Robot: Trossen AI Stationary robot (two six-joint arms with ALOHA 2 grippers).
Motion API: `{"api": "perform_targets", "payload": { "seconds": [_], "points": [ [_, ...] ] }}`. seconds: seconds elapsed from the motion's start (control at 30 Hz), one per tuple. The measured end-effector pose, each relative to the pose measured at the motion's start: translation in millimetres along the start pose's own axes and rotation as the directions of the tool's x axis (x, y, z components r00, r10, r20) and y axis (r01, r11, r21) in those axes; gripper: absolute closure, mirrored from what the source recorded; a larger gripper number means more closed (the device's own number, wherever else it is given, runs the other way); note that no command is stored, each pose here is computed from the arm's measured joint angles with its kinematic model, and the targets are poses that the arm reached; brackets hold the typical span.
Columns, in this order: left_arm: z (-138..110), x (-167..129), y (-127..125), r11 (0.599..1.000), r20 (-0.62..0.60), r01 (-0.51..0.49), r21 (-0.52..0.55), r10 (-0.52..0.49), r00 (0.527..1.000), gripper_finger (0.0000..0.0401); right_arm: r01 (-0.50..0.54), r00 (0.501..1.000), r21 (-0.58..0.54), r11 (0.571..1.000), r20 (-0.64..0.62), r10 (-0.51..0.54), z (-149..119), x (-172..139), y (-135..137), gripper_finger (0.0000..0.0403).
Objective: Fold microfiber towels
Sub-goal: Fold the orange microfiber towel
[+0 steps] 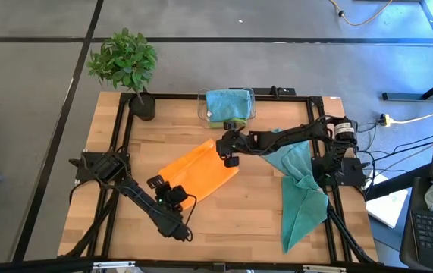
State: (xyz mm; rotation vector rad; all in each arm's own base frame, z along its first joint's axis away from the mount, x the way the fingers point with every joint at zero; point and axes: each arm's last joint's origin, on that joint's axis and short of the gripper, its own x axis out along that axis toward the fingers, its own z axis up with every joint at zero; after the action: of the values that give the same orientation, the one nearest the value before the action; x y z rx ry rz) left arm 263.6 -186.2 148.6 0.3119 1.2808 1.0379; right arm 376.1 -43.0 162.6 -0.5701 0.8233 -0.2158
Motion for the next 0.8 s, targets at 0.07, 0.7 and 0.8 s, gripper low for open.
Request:
{"api": "perform_targets", "payload": {
  "seconds": [0.07, 0.7, 0.8],
  "points": [
    [0.4, 0.0, 0.1, 1.000, 0.015, -0.002, -0.001, 0.003, 1.000, 0.0401, 0.007, 1.000, 0.006, 1.000, 0.018, -0.007, 1.3, 0.3, -1.7, 0.0398],
    [19.9, -0.1, 18.9, 1.000, 0.094, 0.006, -0.021, -0.004, 0.996, 0.0401, 0.079, 0.997, 0.055, 0.995, -0.020, -0.078, -8.6, 6.6, -21.1, 0.0398],
    [19.3, 4.4, 19.8, 1.000, 0.085, -0.008, -0.013, 0.009, 0.996, 0.0401, 0.084, 0.996, 0.053, 0.995, -0.018, -0.083, -8.4, 6.7, -21.8, 0.0398]
  ]
}}
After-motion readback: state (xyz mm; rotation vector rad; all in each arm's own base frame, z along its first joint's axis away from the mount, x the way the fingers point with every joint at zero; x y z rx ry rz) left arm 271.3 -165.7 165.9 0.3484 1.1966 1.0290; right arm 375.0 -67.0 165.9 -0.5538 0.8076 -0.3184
